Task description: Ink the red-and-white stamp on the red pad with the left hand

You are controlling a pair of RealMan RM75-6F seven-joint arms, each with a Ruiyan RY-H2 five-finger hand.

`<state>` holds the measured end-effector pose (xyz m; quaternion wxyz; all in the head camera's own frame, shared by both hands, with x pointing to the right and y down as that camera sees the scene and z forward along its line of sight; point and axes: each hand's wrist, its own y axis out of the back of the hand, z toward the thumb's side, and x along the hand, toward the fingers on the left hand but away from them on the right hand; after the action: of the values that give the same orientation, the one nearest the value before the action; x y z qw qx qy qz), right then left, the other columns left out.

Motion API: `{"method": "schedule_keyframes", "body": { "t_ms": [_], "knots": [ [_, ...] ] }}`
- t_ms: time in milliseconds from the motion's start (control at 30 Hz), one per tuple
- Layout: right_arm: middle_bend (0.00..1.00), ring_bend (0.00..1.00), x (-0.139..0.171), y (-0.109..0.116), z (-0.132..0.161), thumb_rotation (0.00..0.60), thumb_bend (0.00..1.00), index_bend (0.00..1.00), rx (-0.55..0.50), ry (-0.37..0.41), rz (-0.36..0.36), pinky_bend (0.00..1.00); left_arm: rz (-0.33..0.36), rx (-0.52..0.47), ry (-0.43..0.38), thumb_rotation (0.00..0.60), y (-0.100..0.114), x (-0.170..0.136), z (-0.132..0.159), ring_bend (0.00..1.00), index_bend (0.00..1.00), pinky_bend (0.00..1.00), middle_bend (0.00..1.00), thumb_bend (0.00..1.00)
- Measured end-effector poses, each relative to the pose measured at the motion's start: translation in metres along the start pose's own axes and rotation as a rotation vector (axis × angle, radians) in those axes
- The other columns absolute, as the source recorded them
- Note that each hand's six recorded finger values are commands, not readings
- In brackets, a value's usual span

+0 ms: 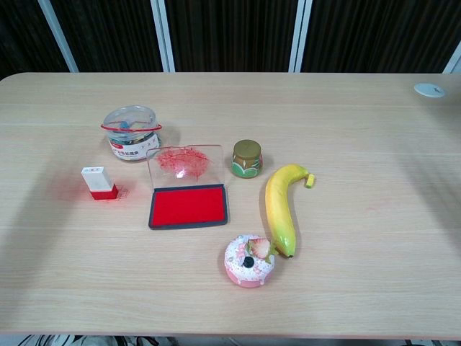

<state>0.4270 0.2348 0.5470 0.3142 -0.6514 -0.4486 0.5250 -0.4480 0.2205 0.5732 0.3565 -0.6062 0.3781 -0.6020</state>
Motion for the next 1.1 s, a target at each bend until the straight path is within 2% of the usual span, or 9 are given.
{"method": "schedule_keyframes", "body": {
  "t_ms": [600, 833, 1100],
  "knots": [
    [0.0, 0.0, 0.0, -0.001, 0.0, 0.6, 0.14, 0.0, -0.004, -0.004, 0.006, 0.18, -0.018, 0.014, -0.01, 0.6, -0.005, 0.001, 0.004, 0.0, 0.0, 0.0, 0.0, 0.1],
    [0.0, 0.0, -0.002, -0.001, -0.002, 0.6, 0.14, 0.0, -0.013, -0.016, 0.008, 0.18, -0.028, 0.036, -0.031, 0.6, -0.007, 0.012, 0.014, 0.0, 0.0, 0.0, 0.0, 0.1],
    [0.0, 0.0, -0.002, -0.002, -0.003, 0.6, 0.14, 0.0, -0.026, -0.022, 0.012, 0.18, -0.066, 0.064, -0.08, 0.6, -0.012, 0.038, 0.038, 0.0, 0.02, 0.11, 0.01, 0.15]
  ]
}}
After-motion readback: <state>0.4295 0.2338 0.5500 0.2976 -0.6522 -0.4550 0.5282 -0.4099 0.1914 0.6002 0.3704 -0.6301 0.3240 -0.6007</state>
